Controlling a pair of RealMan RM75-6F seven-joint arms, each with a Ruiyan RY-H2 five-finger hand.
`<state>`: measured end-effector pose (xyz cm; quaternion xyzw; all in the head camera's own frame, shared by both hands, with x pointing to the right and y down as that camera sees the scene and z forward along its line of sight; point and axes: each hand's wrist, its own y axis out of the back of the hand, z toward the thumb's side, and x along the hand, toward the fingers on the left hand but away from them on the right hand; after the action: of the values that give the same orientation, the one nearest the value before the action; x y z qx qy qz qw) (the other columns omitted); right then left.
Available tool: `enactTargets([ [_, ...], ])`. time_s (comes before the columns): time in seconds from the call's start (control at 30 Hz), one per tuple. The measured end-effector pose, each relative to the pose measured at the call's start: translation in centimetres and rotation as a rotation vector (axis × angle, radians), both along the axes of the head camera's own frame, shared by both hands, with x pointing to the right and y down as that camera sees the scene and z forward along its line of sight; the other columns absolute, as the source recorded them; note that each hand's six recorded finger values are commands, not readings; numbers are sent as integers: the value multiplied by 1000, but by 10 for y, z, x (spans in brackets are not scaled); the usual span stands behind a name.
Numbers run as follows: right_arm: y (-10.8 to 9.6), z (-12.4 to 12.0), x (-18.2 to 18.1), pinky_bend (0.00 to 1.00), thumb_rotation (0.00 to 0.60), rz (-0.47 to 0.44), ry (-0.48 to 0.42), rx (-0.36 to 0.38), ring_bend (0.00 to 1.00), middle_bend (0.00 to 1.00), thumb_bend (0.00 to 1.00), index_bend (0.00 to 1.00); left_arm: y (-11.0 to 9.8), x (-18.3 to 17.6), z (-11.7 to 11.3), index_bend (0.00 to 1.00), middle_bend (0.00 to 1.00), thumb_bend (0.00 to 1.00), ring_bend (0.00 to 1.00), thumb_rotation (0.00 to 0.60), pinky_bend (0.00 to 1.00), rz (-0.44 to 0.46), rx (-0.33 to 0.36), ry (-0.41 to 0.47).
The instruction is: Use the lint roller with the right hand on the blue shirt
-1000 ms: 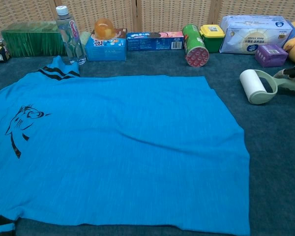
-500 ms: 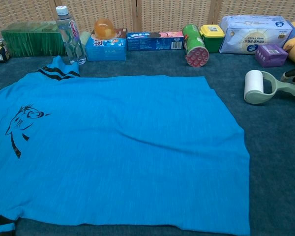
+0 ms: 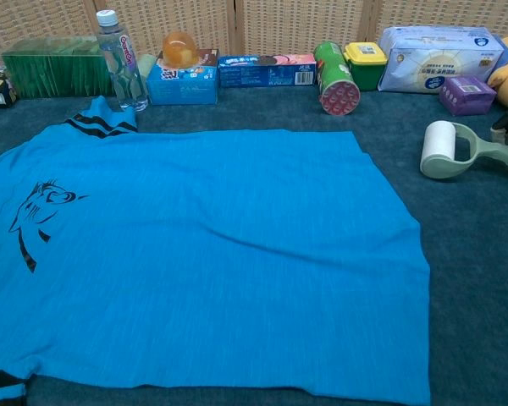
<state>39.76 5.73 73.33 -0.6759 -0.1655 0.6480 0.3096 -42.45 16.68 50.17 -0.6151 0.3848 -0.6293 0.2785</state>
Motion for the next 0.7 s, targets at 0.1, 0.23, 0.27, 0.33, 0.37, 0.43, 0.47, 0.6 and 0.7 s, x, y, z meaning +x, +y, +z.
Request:
enactTargets([
  [0.1, 0, 0, -1, 167, 600, -2, 2, 8, 202, 502, 509, 515, 0, 1, 0, 0, 0, 82, 0, 600, 18, 1, -2, 2],
  [0.23, -1, 1, -2, 177, 600, -7, 6, 14, 203, 503, 633, 516, 0, 0, 0, 0, 0, 82, 0, 600, 18, -1, -2, 3],
  [0.27, -1, 1, -2, 180, 600, -9, 8, 16, 203, 503, 667, 516, 0, 0, 0, 0, 0, 82, 0, 600, 18, -2, -2, 3],
  [0.33, -2, 0, -3, 185, 600, -16, 12, 20, 203, 503, 714, 516, 1, -1, 0, 0, 0, 82, 0, 600, 18, -3, -4, 3],
  [0.37, -2, 0, -3, 188, 600, -18, 13, 22, 203, 503, 727, 515, 1, -1, 1, 0, 0, 82, 0, 600, 18, -4, -5, 4],
  [0.43, -3, 0, -4, 203, 600, -22, 15, 26, 205, 501, 734, 516, 1, -1, 1, 0, 0, 82, 0, 600, 18, -4, -5, 6],
  [0.47, -3, 0, -4, 220, 600, -23, 15, 26, 208, 499, 738, 513, 1, -1, 1, 0, 0, 82, 0, 600, 18, -5, -5, 7],
  [0.6, -5, -1, -6, 348, 600, -39, 24, 31, 251, 486, 762, 470, 2, -1, 1, 0, 0, 82, 0, 600, 18, -5, -6, 9],
  [0.7, -8, -3, -8, 496, 600, -70, 36, 55, 363, 501, 762, 449, 2, -2, 1, 0, 0, 82, 0, 600, 18, -4, -5, 8],
])
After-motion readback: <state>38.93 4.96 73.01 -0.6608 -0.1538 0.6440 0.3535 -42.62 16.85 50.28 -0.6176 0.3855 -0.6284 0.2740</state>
